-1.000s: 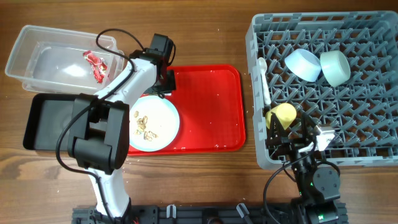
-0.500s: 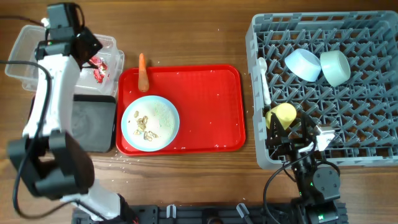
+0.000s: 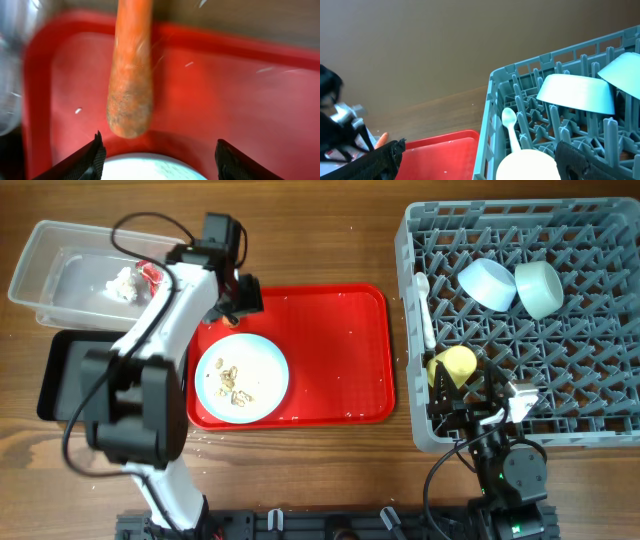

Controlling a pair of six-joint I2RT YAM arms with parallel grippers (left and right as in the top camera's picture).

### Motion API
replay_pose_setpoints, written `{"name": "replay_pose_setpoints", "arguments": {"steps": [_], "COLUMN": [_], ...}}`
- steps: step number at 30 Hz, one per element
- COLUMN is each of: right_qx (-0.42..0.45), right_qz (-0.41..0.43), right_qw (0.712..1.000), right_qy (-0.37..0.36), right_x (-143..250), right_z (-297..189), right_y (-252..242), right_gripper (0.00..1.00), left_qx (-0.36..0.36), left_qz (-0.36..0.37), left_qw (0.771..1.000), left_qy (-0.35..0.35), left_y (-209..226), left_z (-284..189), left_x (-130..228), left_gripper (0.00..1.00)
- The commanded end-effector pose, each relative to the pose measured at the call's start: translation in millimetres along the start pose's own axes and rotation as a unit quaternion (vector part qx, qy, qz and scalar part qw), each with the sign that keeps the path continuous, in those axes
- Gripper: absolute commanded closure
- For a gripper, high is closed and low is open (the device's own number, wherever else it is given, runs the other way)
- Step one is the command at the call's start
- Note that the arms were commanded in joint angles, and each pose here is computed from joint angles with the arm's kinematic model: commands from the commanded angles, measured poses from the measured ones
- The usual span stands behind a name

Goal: Sort waste into correct bins and load items into the dishwasher rack

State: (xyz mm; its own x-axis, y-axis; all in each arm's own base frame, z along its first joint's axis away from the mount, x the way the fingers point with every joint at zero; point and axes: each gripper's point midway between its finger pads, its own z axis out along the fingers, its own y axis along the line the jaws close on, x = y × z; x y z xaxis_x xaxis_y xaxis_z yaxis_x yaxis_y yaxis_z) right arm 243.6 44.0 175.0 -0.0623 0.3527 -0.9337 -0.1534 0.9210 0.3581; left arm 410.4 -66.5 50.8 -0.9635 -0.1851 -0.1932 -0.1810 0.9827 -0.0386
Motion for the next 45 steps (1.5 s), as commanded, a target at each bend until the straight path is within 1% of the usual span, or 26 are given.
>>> {"name": "replay_pose_setpoints", "arguments": {"steps": [1, 2, 3, 5, 9, 12, 14, 16, 18, 19, 23, 26, 27, 28, 29, 31, 32, 33, 34, 36, 37, 38, 40, 41, 43, 45], "right_qx": [-0.006, -0.006, -0.006, -0.006, -0.006, -0.006, -0.006, -0.006, -0.006, -0.006, -0.006, -0.006, -0.006, -0.006, -0.006, -0.006, -0.006, -0.006, -0.006, -0.006, -0.006, -0.006, -0.006, -0.006, -0.006, -0.006], "right_qz": [0.005, 0.005, 0.005, 0.005, 0.005, 0.005, 0.005, 0.005, 0.005, 0.006, 0.005, 0.005, 0.005, 0.005, 0.005, 0.005, 0.005, 0.005, 0.005, 0.005, 0.005, 0.005, 0.005, 0.006, 0.005, 0.005], "right_qw": [1.0, 1.0, 1.0, 1.0, 1.0, 1.0, 1.0, 1.0, 1.0, 1.0, 1.0, 1.0, 1.0, 1.0, 1.0, 1.0, 1.0, 1.0, 1.0, 1.0, 1.0, 1.0, 1.0, 1.0, 1.0, 1.0], "right_qy": [-0.002, -0.002, -0.002, -0.002, -0.002, -0.002, -0.002, -0.002, -0.002, -0.002, -0.002, -0.002, -0.002, -0.002, -0.002, -0.002, -0.002, -0.002, -0.002, -0.002, -0.002, -0.002, -0.002, -0.002, -0.002, -0.002], "right_x": [-0.7, -0.7, -0.7, -0.7, -0.7, -0.7, -0.7, -0.7, -0.7, -0.7, -0.7, -0.7, -0.7, -0.7, -0.7, -0.7, -0.7, -0.7, -0.7, -0.7, -0.7, -0.7, -0.7, -0.7, -0.7, -0.7], "right_z": [-0.4, -0.4, -0.4, -0.4, -0.4, -0.4, -0.4, -0.4, -0.4, -0.4, -0.4, -0.4, -0.4, -0.4, -0.4, -0.4, -0.4, -0.4, -0.4, -0.4, -0.4, -0.4, -0.4, -0.4, -0.4, -0.4], "right_y": [1.8, 1.8, 1.8, 1.8, 1.8, 1.8, 1.8, 1.8, 1.8, 1.8, 1.8, 1.8, 1.8, 1.8, 1.8, 1.8, 1.8, 1.8, 1.8, 1.8, 1.8, 1.8, 1.8, 1.8, 1.8, 1.8], "right_gripper": [0.01, 0.0, 0.0, 0.0, 0.0, 0.0, 0.0, 0.01, 0.0, 0.0, 0.0, 0.0, 0.0, 0.0, 0.0, 0.0, 0.0, 0.0, 0.0, 0.0, 0.0, 0.0, 0.0, 0.0, 0.0, 0.0], "left_qx": [-0.048, -0.05, -0.051, -0.052, -0.041, -0.006, 0.001, -0.018, -0.07, -0.089, -0.142, -0.078, -0.054, -0.043, -0.017, 0.1, 0.133, 0.14, 0.149, 0.144, 0.146, 0.131, 0.05, 0.033, 0.016, 0.007], "left_qz": [0.004, 0.0, -0.001, 0.0, -0.027, -0.081, -0.102, -0.17, -0.268, -0.31, -0.471, -0.549, -0.572, -0.59, -0.589, -0.543, -0.52, -0.499, -0.431, -0.339, -0.279, -0.171, -0.056, -0.025, 0.039, 0.075], "left_qw": [0.999, 0.999, 0.998, 0.998, 0.999, 0.992, 0.988, 0.981, 0.96, 0.946, 0.865, 0.824, 0.81, 0.798, 0.799, 0.827, 0.838, 0.851, 0.888, 0.929, 0.949, 0.976, 0.997, 0.999, 0.998, 0.995], "left_qy": [0.017, 0.021, 0.025, 0.029, -0.008, -0.095, -0.119, -0.094, -0.04, -0.011, 0.093, 0.116, 0.116, 0.116, 0.12, 0.111, 0.097, 0.084, 0.052, 0.021, 0.012, 0.016, 0.025, 0.027, 0.045, 0.061], "left_y": [20.4, 23.6, 24.9, 25.2, 27.2, 32.6, 43.6, 70.3, 112.8, 135.7, 209.8, 225.3, 229.0, 235.2, 231.5, 205.1, 194.8, 187.4, 163.3, 124.3, 98.4, 51.6, 11.9, -0.3, -31.9, -51.0], "left_z": [41.4, 47.7, 51.0, 52.2, 6.7, -73.1, -110.5, -131.2, -133.4, -126.2, -62.9, -24.6, -14.8, -9.6, -10.3, -26.1, -41.0, -53.6, -74.6, -85.5, -85.0, -77.3, -56.6, -49.8, -30.1, -10.2], "left_x": [0.6, 0.6, 1.6, 3.6, -20.0, -53.1, -49.4, -23.9, 9.5, 25.5, 108.2, 136.2, 141.4, 147.3, 144.8, 115.9, 100.9, 90.9, 72.3, 57.4, 53.4, 59.4, 80.6, 87.1, 105.6, 118.7], "left_gripper": [0.33, 0.35, 0.41, 0.74, 0.84, 0.84, 0.85, 0.88, 0.96, 0.96, 0.96, 0.96, 0.79, 0.49, 0.29, 0.28, 0.27, 0.27, 0.27, 0.25, 0.25, 0.25, 0.28, 0.28, 0.35, 0.48]}}
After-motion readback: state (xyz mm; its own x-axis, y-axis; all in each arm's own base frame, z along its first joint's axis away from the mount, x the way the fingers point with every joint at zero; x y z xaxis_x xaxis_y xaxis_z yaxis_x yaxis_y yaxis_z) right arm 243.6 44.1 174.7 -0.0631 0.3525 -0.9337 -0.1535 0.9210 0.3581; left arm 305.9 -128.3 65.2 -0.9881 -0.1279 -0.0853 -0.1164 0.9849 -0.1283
